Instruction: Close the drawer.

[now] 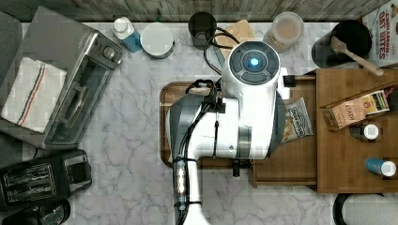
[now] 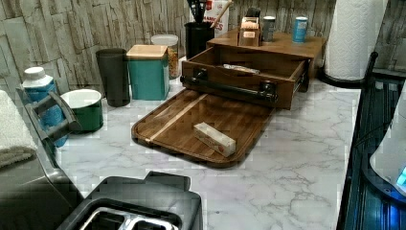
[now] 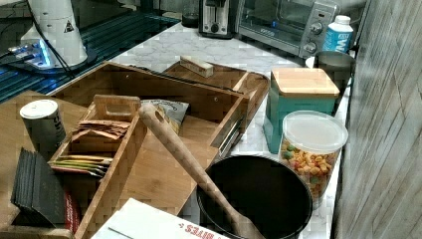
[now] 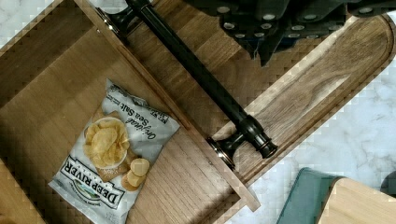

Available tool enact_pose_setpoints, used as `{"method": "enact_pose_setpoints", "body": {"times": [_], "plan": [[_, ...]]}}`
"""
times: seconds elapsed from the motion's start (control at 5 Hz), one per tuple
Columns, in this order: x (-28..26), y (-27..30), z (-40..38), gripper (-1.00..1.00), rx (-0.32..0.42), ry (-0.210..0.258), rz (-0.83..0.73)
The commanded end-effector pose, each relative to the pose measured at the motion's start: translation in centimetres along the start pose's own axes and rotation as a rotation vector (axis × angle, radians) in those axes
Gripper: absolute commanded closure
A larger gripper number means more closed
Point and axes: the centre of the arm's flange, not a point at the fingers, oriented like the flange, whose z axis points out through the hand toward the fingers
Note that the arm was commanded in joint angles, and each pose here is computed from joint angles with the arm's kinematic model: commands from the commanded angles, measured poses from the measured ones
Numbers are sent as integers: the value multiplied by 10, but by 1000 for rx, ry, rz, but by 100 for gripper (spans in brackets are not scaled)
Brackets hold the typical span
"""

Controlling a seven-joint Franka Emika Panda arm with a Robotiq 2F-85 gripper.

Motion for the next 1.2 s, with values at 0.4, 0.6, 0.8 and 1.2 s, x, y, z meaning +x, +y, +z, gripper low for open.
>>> {"method": "enact_pose_setpoints", "body": {"times": [0.4, 0.6, 0.8, 1.2], "plan": [[-16, -2, 21, 100, 43, -15, -151], [-32, -14, 41, 100, 72, 13, -360], [-44, -34, 62, 100, 71, 31, -500], [-57, -49, 106, 100, 7, 87, -679]]}}
